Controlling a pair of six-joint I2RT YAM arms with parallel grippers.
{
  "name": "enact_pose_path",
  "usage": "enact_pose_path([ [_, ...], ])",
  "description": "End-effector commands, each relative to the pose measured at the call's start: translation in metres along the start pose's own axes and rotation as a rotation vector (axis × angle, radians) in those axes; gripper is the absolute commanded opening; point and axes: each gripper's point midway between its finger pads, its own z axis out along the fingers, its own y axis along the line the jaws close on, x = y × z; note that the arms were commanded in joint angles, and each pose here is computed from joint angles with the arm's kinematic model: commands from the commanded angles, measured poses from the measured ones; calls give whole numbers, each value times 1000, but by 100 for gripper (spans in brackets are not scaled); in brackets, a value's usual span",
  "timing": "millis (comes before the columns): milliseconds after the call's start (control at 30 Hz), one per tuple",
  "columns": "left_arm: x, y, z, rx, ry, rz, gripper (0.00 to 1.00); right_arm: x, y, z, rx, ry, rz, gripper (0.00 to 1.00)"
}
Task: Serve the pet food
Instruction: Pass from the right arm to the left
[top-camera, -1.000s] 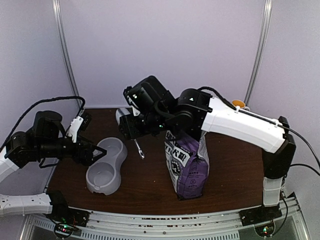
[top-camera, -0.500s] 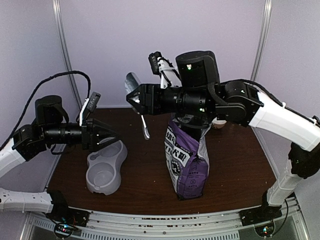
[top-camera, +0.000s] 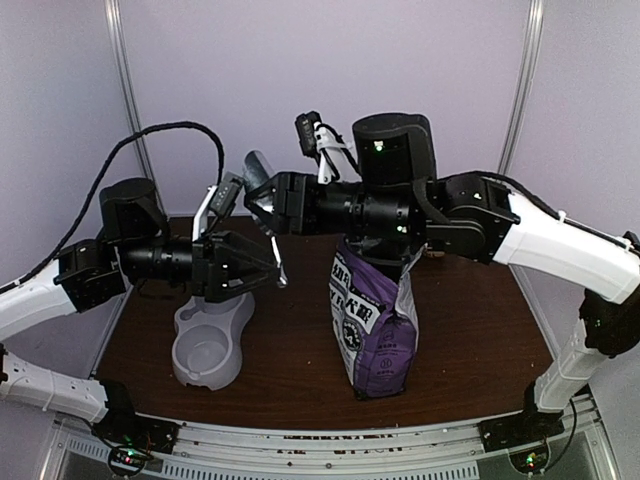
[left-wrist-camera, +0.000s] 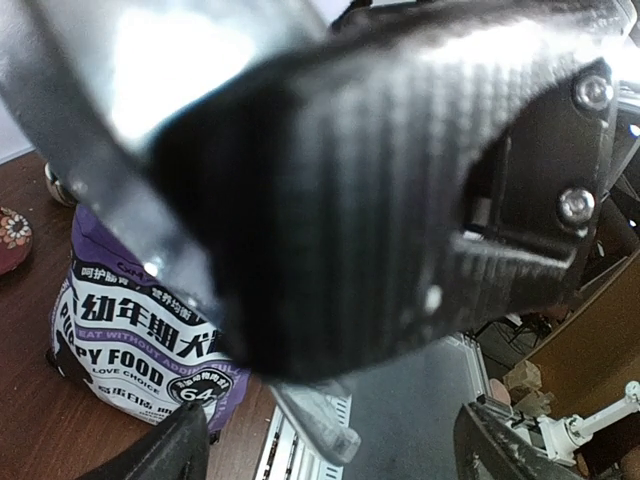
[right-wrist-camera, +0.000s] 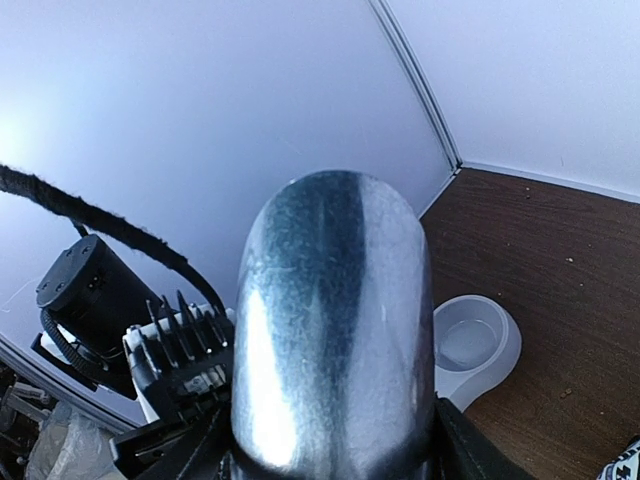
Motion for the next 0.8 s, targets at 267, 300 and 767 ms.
enact_pose_path([
  [267,-23,-22,11,115,-80,7,61,-30,27,-31,-170,-116,120,34],
  [300,-23,-23,11,118,-81,5,60,-31,27,-33,-177,-126,129,33],
  [767,-26,-28,12,144,-120,-18,13,-36,23,-48,-210,-211,163,34],
])
